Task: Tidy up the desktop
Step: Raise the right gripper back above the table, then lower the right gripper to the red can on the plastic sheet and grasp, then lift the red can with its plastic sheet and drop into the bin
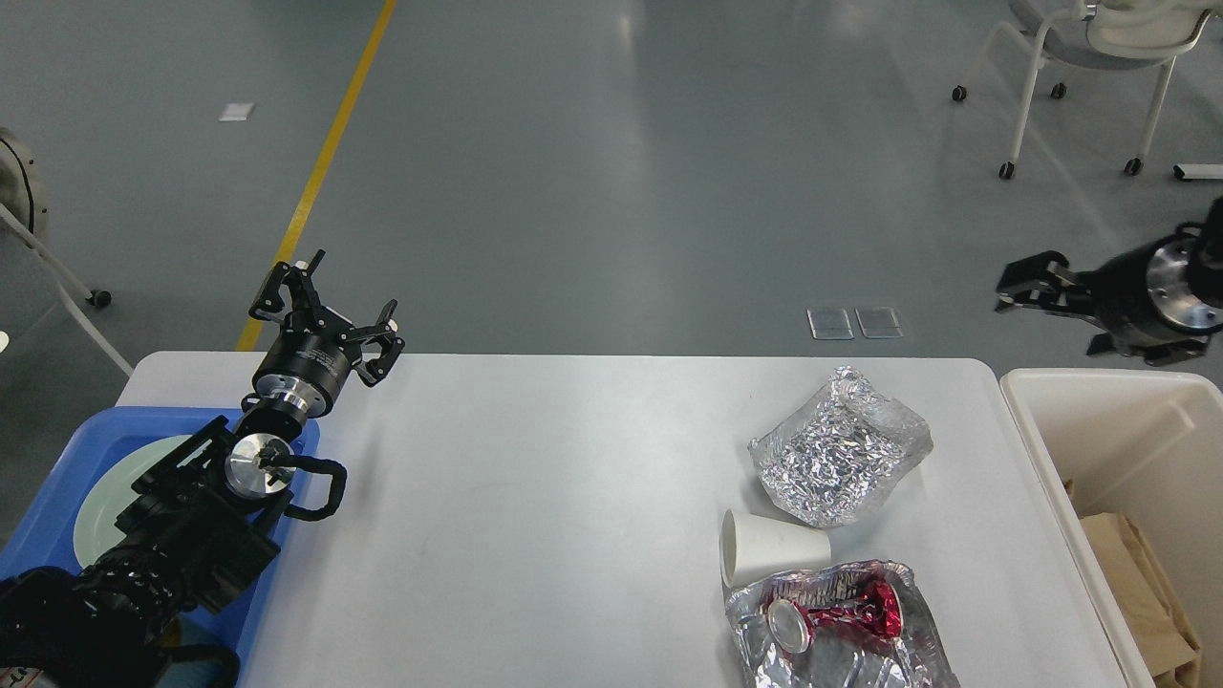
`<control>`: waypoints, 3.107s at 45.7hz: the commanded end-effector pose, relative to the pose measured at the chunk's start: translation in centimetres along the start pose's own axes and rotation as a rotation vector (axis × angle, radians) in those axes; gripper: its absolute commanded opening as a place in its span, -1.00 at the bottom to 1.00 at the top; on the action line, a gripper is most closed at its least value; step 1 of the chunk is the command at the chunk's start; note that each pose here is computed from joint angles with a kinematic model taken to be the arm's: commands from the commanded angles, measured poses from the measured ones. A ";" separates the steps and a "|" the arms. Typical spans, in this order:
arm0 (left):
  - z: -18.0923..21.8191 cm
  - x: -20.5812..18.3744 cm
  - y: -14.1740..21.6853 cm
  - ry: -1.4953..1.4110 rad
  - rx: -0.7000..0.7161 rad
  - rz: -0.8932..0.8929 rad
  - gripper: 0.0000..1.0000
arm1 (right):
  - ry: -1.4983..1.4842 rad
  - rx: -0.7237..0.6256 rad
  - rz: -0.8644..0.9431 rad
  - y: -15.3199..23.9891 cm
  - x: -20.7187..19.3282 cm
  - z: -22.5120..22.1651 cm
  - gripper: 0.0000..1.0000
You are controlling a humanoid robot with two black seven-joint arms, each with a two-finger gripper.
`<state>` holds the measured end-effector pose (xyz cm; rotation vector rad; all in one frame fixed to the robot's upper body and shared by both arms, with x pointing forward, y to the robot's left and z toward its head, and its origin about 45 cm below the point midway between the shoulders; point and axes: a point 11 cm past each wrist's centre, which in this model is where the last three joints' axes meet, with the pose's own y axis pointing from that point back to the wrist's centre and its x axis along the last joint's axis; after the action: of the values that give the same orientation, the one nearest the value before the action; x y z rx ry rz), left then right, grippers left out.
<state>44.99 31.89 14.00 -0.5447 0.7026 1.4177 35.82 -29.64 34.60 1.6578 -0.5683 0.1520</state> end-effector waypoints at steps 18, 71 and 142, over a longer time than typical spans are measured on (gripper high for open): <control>0.0 0.0 0.0 0.000 0.000 0.000 0.95 | -0.033 -0.116 -0.316 -5.3 -10.5 5.0 1.00; 0.0 0.0 0.0 0.001 -0.001 -0.001 0.95 | -0.095 -0.036 -0.263 -16.9 -24.9 14.1 -0.36; 0.0 0.0 0.0 0.001 -0.001 -0.001 0.95 | 0.150 0.271 -0.273 6.0 -3.2 -5.7 -1.00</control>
<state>44.99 31.89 14.02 -0.5455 0.7026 1.4170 31.96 -24.45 39.73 1.9664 -0.2341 0.1367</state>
